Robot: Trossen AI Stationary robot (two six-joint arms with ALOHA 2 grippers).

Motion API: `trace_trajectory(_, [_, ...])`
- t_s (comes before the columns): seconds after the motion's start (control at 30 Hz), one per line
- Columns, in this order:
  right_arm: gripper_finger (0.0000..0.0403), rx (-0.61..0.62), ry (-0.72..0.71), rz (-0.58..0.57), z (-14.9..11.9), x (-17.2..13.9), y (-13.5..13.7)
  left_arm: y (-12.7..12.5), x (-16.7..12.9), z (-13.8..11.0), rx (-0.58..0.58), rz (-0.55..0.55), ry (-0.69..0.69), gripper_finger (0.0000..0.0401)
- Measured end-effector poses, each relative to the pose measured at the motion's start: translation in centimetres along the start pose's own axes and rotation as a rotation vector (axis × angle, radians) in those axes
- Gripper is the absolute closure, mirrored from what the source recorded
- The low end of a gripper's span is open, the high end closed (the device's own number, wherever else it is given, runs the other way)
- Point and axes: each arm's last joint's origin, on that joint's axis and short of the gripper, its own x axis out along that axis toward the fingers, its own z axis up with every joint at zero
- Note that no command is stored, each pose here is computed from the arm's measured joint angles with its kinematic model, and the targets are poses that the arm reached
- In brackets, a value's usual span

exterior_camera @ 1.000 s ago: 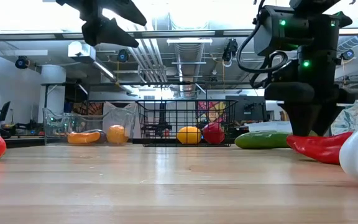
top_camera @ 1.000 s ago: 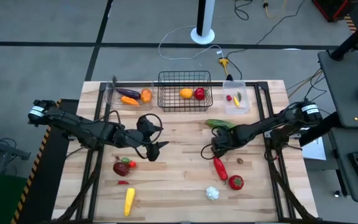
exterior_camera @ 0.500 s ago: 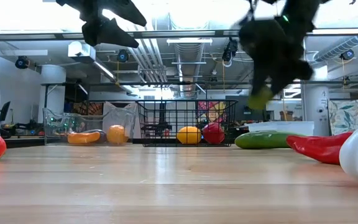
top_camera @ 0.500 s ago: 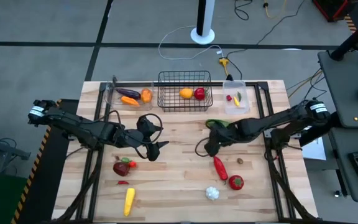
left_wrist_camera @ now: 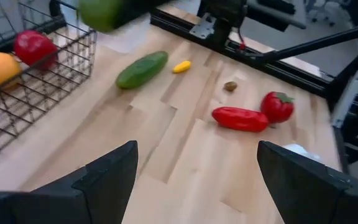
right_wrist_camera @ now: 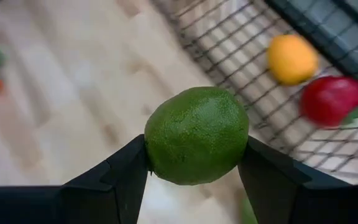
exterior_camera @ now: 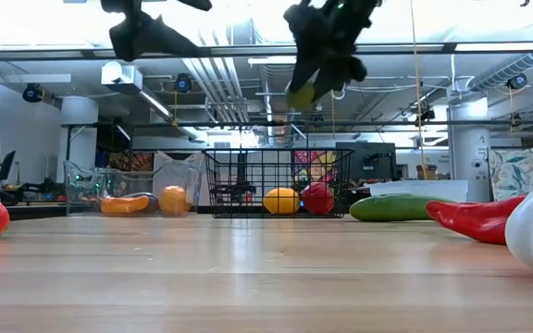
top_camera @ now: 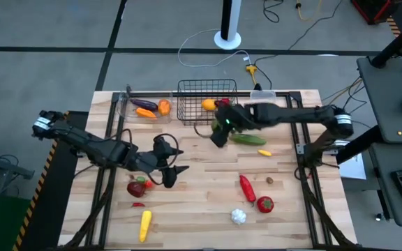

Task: Sort produce into baskets
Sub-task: Put the lime into the wire basket

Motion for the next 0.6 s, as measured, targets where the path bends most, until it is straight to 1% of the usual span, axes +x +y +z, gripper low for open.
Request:
trace_trajectory(0.17, [0.0186,0.001,0.066,-0.098,3.1,1.4,-2.9,-1.0,-0.8,-0.7,-0.039,0.006,-0.025,0.0090])
trace_trajectory(0.37, [0.0186,-0.005,0.207,-0.191,5.0,3.8,-6.7,-2.1,-1.4,-1.7,-0.053,0.004,-0.037,0.0090])
trace_trajectory(0.5, [0.0186,-0.003,0.291,-0.160,5.2,6.1,-8.7,-2.5,-1.0,-2.4,-0.064,0.009,-0.016,0.0090])
trace_trajectory(0.6, [0.0186,0.000,0.325,-0.153,5.2,7.6,-9.7,-2.7,-0.5,-2.9,-0.075,0.018,-0.001,0.0090])
